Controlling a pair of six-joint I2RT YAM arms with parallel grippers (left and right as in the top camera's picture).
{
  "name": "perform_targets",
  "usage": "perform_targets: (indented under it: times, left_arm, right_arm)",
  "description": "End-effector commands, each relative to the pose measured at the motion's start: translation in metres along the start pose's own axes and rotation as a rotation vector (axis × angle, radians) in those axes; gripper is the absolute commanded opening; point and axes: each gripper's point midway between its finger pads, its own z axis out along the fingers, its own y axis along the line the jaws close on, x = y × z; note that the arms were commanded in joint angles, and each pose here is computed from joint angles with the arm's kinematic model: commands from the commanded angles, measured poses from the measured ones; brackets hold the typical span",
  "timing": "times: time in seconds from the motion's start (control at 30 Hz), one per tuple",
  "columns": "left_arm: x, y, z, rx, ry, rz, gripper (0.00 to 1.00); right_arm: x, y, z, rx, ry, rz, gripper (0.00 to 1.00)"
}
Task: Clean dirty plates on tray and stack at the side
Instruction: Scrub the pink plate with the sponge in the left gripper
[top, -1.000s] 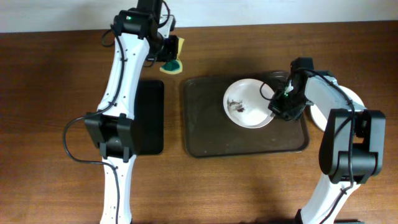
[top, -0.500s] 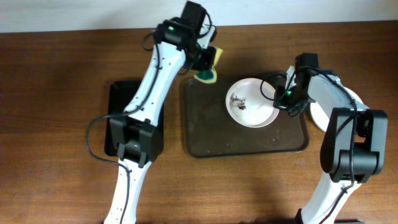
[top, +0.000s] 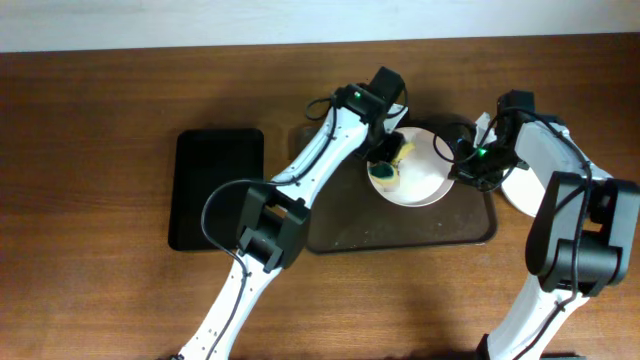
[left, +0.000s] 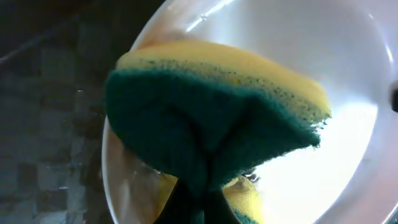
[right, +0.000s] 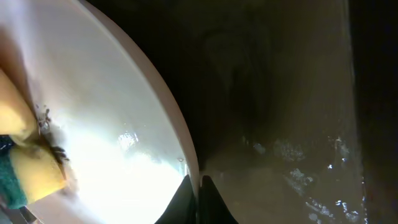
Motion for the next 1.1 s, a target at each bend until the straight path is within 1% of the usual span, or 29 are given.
perform_targets:
  times: [0.0, 0.03, 0.07, 0.1, 0.17, 0.23, 0.27, 0.3, 0.33, 0.37, 0.4, 0.43, 0.5, 0.53, 0.57, 0.63, 0.67, 0.7, 0.73, 0.77, 0.8, 0.83, 0.87, 0.9, 0.97, 1.0, 1.07]
  left_arm:
    - [0.011, 0.033, 0.028, -0.135, 0.041, -0.059, 0.00]
    - [0.012, 0.012, 0.030, -0.015, 0.050, -0.008, 0.00]
    - [0.012, -0.018, 0.028, 0.161, 0.049, 0.089, 0.00]
    - [0.012, -0.036, 0.024, 0.268, 0.041, 0.151, 0.00]
    - [0.008, -0.051, 0.020, 0.351, 0.022, 0.167, 0.00]
    - [-0.003, -0.055, 0.019, 0.367, -0.024, 0.187, 0.00]
    - [-0.013, -0.057, 0.018, 0.371, -0.062, 0.170, 0.00]
    - [-0.032, -0.058, 0.016, 0.370, -0.133, 0.149, 0.00]
    - [-0.041, -0.047, 0.019, 0.298, -0.165, 0.116, 0.00]
    - [-0.046, -0.025, 0.025, 0.173, -0.182, 0.060, 0.00]
    - [-0.050, 0.000, 0.029, 0.031, -0.202, -0.007, 0.00]
    - [-0.051, 0.031, 0.028, -0.132, -0.222, -0.109, 0.00]
    - [-0.040, 0.073, 0.018, -0.373, -0.229, -0.225, 0.00]
    - [-0.026, 0.094, 0.010, -0.501, -0.216, -0.322, 0.00]
    - [-0.014, 0.098, 0.009, -0.525, -0.178, -0.355, 0.00]
    - [0.012, 0.097, 0.010, -0.534, -0.067, -0.353, 0.00]
    - [0.026, 0.090, 0.013, -0.496, 0.009, -0.324, 0.00]
    - [0.043, 0.057, 0.024, -0.284, 0.145, -0.167, 0.00]
    - [0.050, 0.032, 0.027, -0.119, 0.202, -0.069, 0.00]
    - [0.060, -0.007, 0.022, 0.157, 0.245, 0.087, 0.00]
    - [0.063, -0.027, 0.014, 0.325, 0.243, 0.165, 0.00]
    - [0.061, -0.034, 0.006, 0.423, 0.223, 0.177, 0.00]
    - [0.057, -0.031, 0.002, 0.448, 0.208, 0.161, 0.00]
    - [0.051, -0.020, 0.000, 0.444, 0.184, 0.148, 0.00]
    - [0.039, -0.010, 0.001, 0.428, 0.141, 0.141, 0.00]
    - [0.023, 0.015, 0.011, 0.269, 0.107, 0.009, 0.00]
    - [0.016, 0.058, 0.019, -0.030, 0.076, -0.184, 0.00]
  right_arm:
    - [0.004, 0.003, 0.005, -0.024, 0.029, 0.012, 0.04]
    - [0.007, 0.002, 0.005, -0.023, 0.038, 0.012, 0.04]
    - [0.008, 0.002, 0.005, -0.022, 0.044, 0.010, 0.04]
    - [0.009, 0.002, 0.005, -0.021, 0.048, 0.001, 0.04]
    - [0.010, 0.002, 0.005, -0.021, 0.052, -0.001, 0.04]
    - [0.011, 0.002, 0.005, -0.021, 0.053, -0.001, 0.04]
    - [0.011, 0.002, 0.005, -0.021, 0.055, 0.000, 0.04]
    - [0.011, 0.002, 0.005, -0.020, 0.056, 0.000, 0.04]
    - [0.012, 0.002, 0.005, -0.020, 0.058, 0.001, 0.04]
    - [0.013, 0.002, 0.005, -0.020, 0.061, -0.001, 0.04]
    - [0.012, 0.002, 0.005, -0.020, 0.060, -0.001, 0.04]
    - [0.012, 0.002, 0.005, -0.020, 0.060, -0.001, 0.04]
    - [0.012, 0.002, 0.005, -0.020, 0.060, -0.001, 0.04]
    - [0.012, 0.002, 0.005, -0.020, 0.060, -0.002, 0.04]
    - [0.012, 0.002, 0.005, -0.020, 0.059, -0.002, 0.04]
    - [0.012, 0.002, 0.005, -0.020, 0.059, -0.001, 0.04]
    - [0.013, 0.002, 0.005, -0.020, 0.061, -0.001, 0.04]
    - [0.013, 0.002, 0.005, -0.020, 0.061, -0.001, 0.04]
    - [0.013, 0.002, 0.005, -0.020, 0.061, -0.001, 0.04]
    - [0.013, 0.002, 0.005, -0.020, 0.061, -0.001, 0.04]
    - [0.013, 0.002, 0.005, -0.020, 0.061, -0.001, 0.04]
    - [0.013, 0.002, 0.005, -0.020, 0.062, -0.001, 0.04]
    - [0.013, 0.002, 0.005, -0.020, 0.062, -0.001, 0.04]
    - [0.013, 0.002, 0.005, -0.020, 0.062, -0.001, 0.04]
    - [0.013, 0.002, 0.005, -0.020, 0.061, -0.001, 0.04]
    - [0.013, 0.002, 0.005, -0.020, 0.061, -0.001, 0.04]
    - [0.013, 0.002, 0.005, -0.020, 0.061, -0.001, 0.04]
